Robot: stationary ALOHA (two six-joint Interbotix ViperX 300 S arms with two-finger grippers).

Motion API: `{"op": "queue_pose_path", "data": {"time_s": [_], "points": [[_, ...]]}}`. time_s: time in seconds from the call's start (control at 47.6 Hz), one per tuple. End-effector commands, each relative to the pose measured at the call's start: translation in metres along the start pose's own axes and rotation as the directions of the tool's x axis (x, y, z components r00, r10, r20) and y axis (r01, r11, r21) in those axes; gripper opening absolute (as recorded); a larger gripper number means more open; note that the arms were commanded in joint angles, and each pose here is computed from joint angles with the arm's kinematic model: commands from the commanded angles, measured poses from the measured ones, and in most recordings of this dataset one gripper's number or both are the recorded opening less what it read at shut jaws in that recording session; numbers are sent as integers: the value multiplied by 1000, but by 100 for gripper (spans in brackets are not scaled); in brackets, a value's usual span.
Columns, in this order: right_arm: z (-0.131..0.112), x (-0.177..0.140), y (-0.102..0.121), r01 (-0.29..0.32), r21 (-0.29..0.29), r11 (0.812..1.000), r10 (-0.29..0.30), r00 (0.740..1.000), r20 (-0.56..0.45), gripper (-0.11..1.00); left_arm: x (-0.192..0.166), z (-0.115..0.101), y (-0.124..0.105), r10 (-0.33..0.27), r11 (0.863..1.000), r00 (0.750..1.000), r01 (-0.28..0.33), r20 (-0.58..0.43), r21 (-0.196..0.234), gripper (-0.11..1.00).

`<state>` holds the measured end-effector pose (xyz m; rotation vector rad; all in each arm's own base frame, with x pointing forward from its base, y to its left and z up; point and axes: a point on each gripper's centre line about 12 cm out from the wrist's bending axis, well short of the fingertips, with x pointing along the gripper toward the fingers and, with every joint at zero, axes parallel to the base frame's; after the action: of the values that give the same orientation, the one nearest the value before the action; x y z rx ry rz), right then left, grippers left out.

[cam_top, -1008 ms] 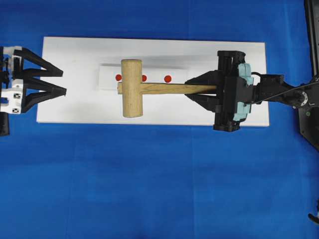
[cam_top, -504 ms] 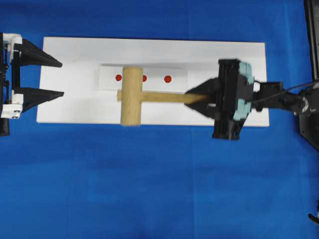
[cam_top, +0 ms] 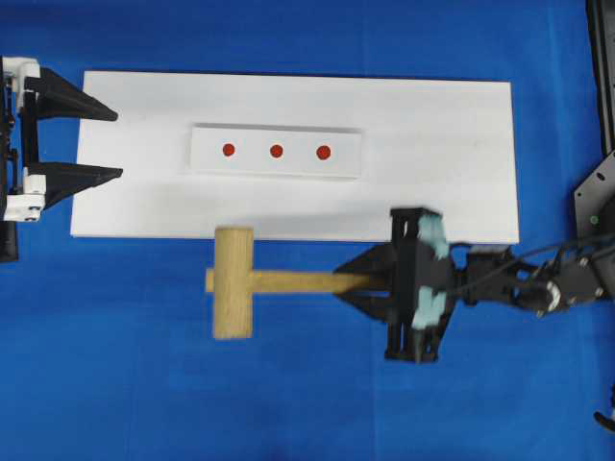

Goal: Hit the mark with a hammer.
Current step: 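Release the left gripper and carry the mallet below the board, then lower the mallet onto the table and open the right gripper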

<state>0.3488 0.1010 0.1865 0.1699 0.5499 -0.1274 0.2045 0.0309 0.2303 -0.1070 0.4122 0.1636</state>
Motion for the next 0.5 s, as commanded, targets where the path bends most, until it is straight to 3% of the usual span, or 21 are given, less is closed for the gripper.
{"op": "queue_pose_path", "data": {"time_s": [0.0,0.483], "points": [[16,3,14,-15,16,1000,14,999,41,9,0,4,0,0,1000,1000,0,15,-1,83],[24,43,39,-23,5,1000,23,999,33,9,0,4,0,0,1000,1000,0,15,-4,83]]}}
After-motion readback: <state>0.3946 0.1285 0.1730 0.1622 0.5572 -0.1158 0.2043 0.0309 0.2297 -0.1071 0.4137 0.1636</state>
